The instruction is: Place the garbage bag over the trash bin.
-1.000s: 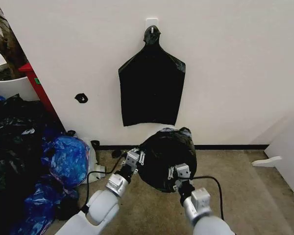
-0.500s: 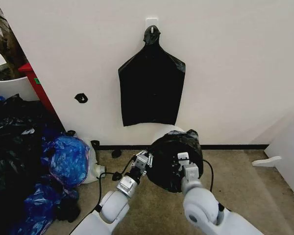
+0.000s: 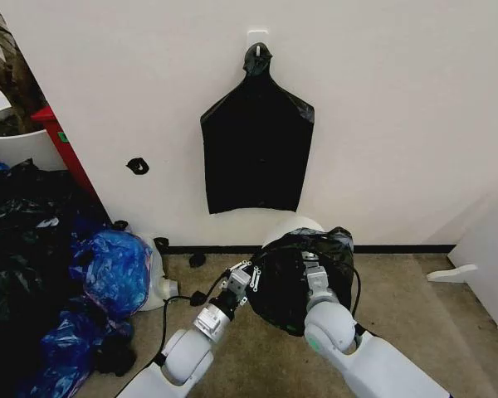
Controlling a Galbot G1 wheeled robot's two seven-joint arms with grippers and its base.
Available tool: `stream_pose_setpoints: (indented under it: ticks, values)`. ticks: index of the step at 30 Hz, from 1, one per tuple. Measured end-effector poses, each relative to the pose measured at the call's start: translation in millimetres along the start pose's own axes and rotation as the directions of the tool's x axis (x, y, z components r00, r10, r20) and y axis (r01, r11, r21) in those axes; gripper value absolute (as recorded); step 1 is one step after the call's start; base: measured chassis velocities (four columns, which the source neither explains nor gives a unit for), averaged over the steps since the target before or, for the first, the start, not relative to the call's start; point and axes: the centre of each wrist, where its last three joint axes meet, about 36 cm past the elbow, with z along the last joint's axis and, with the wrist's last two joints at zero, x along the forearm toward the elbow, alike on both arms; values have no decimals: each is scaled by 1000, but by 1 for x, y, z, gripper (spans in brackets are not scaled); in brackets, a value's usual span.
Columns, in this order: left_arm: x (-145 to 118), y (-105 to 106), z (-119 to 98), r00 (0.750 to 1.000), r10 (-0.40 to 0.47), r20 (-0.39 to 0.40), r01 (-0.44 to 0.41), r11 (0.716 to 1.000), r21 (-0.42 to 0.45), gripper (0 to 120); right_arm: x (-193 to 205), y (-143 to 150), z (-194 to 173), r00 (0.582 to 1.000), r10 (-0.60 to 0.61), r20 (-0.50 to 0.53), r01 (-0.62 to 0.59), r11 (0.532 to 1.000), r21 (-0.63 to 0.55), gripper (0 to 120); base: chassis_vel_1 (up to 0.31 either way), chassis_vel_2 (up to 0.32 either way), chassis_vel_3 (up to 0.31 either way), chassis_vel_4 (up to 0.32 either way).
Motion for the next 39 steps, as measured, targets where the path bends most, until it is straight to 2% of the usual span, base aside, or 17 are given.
stream_pose_setpoints:
  ticks: [5, 7, 10, 14, 20, 22, 27, 31, 37, 39]
  values:
    - [-4, 5, -1, 1000, -19, -21, 19, 1000, 8, 1, 32, 4, -11, 996, -86, 27, 87, 995, -55, 0, 0, 0, 0, 0]
    - [-4, 6, 0, 1000, -19, -22, 19, 1000, 4, 1, 53, 9, -21, 986, -158, -47, 150, 980, -131, 0, 0, 0, 0, 0]
    - [-4, 6, -1, 1000, -16, -19, 16, 1000, 2, 1, 62, 13, -28, 974, -192, -118, 172, 972, -162, 0, 0, 0, 0, 0]
    - [-2, 3, -9, 1000, 1, 1, -1, 1000, 5, 1, 51, 17, -26, 960, -182, -214, 152, 977, -149, 0, 0, 0, 0, 0]
    - [5, 2, -16, 1000, 18, 15, -18, 1000, 3, 1, 29, 19, -16, 959, -131, -253, 108, 989, -100, 0, 0, 0, 0, 0]
    - [7, 2, -18, 1000, 22, 18, -22, 1000, 1, 1, 24, 19, -12, 960, -114, -257, 95, 992, -83, 0, 0, 0, 0, 0]
    - [17, 0, -27, 999, 45, 29, -45, 999, 2, 1, -5, 15, 14, 974, 5, -227, 10, 998, 65, 0, 0, 0, 0, 0]
    - [19, -2, -30, 998, 48, 31, -49, 999, 6, 1, -10, 15, 23, 983, 26, -181, -8, 995, 99, 0, 0, 0, 0, 0]
    - [18, 3, -28, 999, 34, 28, -34, 999, 6, 1, 10, 16, 9, 992, -10, -122, 17, 998, 62, 0, 0, 0, 0, 0]
    - [16, 5, -27, 1000, 20, 18, -20, 1000, 12, 1, 25, 19, -2, 992, -52, -116, 54, 998, 14, 0, 0, 0, 0, 0]
